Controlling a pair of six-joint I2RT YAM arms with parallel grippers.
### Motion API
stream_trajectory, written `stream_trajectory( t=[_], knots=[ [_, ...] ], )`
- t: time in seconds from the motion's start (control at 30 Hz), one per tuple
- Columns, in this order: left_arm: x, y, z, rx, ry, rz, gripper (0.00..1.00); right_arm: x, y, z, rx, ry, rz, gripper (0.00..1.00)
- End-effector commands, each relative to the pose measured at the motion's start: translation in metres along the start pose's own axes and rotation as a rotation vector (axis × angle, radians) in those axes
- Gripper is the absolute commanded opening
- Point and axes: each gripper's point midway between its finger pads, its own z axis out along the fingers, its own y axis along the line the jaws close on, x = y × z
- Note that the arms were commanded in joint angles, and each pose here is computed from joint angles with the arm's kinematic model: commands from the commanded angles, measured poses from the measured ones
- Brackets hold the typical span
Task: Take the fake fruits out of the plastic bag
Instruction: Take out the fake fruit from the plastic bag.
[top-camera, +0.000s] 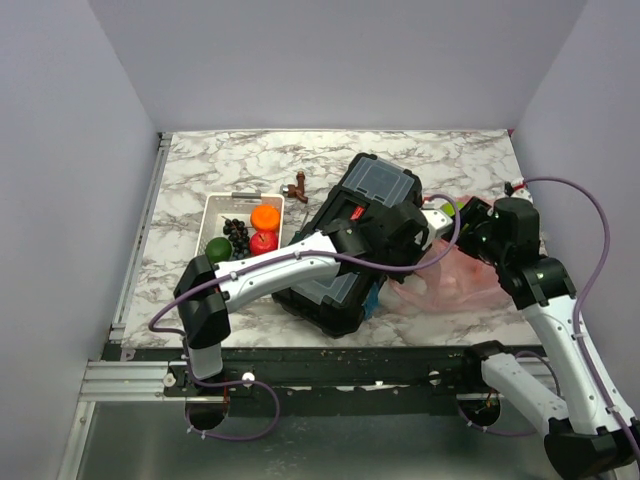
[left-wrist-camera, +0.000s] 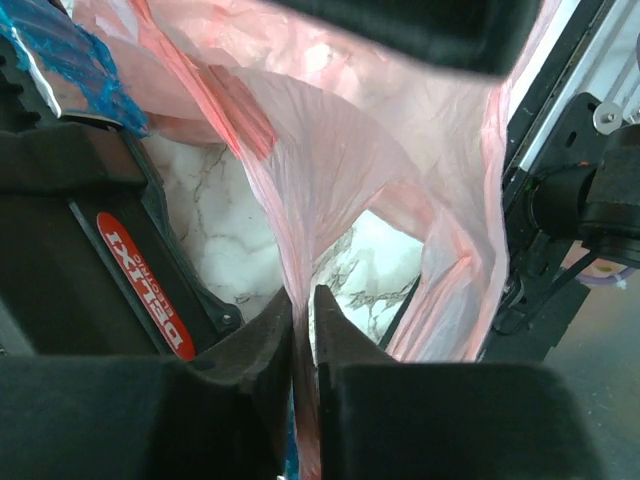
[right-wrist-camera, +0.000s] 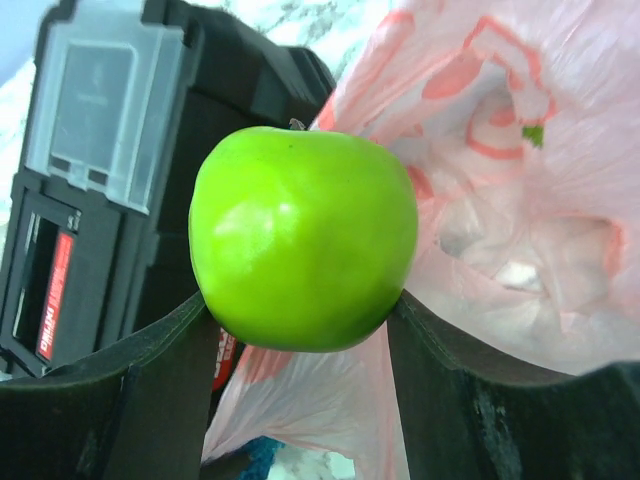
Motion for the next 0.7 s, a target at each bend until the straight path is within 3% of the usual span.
stream_trajectory(
  t=[0.0,0.07,0.13,0.4,0.67],
  knots=[
    [-0.011,-0.005,-0.022,0.031,-0.039,0.019,0.28,-0.030,-0.001,-0.009,0.059,-0.070,-0.068,0.01],
    [-0.014,-0.007,-0.034,0.039,-0.061,0.020,0.42,-0.045,0.008,-0.012,0.046,-0.099,-0.076,0.01],
    [-0.018,-0.008,-0.049,0.043,-0.092,0.020,0.49,-0.059,0.020,-0.013,0.008,-0.131,-0.081,0.01],
    [-0.038,-0.002,-0.133,0.012,-0.273,0.012,0.62,-0.084,0.085,-0.005,-0.226,-0.123,-0.059,0.01],
    [-0.018,0.043,-0.209,-0.181,-0.421,-0.043,0.76,-0.090,0.155,0.013,-0.429,-0.061,-0.059,0.01]
  ],
)
